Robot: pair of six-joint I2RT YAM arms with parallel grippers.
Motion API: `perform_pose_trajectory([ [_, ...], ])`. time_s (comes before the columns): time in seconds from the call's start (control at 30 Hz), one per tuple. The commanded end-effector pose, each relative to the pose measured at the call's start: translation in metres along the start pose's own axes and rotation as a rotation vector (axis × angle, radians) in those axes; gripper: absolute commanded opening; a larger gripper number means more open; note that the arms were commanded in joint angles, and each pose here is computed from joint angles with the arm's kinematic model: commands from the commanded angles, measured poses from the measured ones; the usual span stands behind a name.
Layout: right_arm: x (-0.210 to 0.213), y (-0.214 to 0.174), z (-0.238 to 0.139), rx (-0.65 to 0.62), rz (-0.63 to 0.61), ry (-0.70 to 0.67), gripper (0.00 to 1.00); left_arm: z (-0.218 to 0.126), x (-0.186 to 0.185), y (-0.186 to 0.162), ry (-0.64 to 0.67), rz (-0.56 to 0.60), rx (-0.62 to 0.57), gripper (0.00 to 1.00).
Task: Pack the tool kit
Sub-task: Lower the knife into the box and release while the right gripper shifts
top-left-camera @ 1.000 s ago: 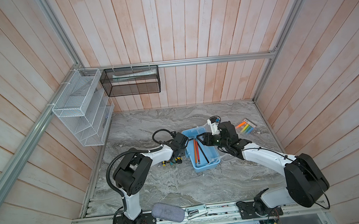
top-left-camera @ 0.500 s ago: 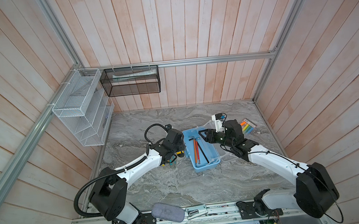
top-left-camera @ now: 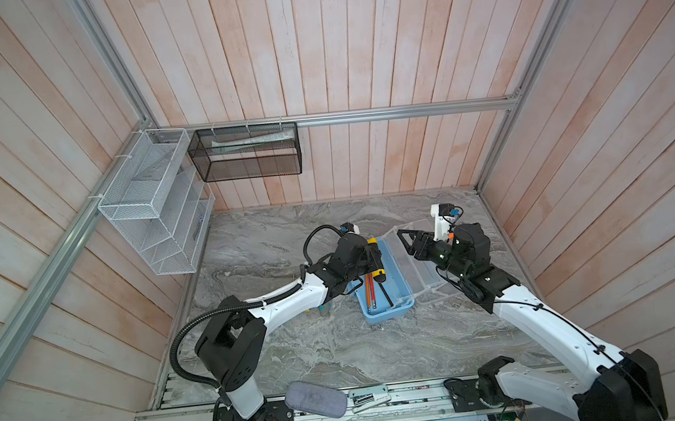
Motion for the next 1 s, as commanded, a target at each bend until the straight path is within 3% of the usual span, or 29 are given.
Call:
perform_pose_trajectory([
  [0.0,-0.008,-0.004,-0.005,-0.001,0.004,-0.030,0.54,0.011,-0.020,0.011,-0.081,-0.018,-0.024,0.33],
  [0.3,-0.021,-0.013,-0.007,0.017,0.015,-0.042,0.54,0.050,-0.020,0.003,-0.080,-0.060,0.037,0.34],
  [0.97,-0.029,-0.025,-0.001,0.078,0.031,-0.027,0.54,0.083,-0.021,-0.013,-0.076,-0.093,0.125,0.42],
])
Point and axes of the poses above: each gripper's point midway between its finger pads, its own z axis out along the fingers, its own x axis along the line the jaws close on, y = z × x, the point moved 6 cm from there along -z, back along the fingers, and after that the axes turned 2 degrees about z, right-handed, at the moved point
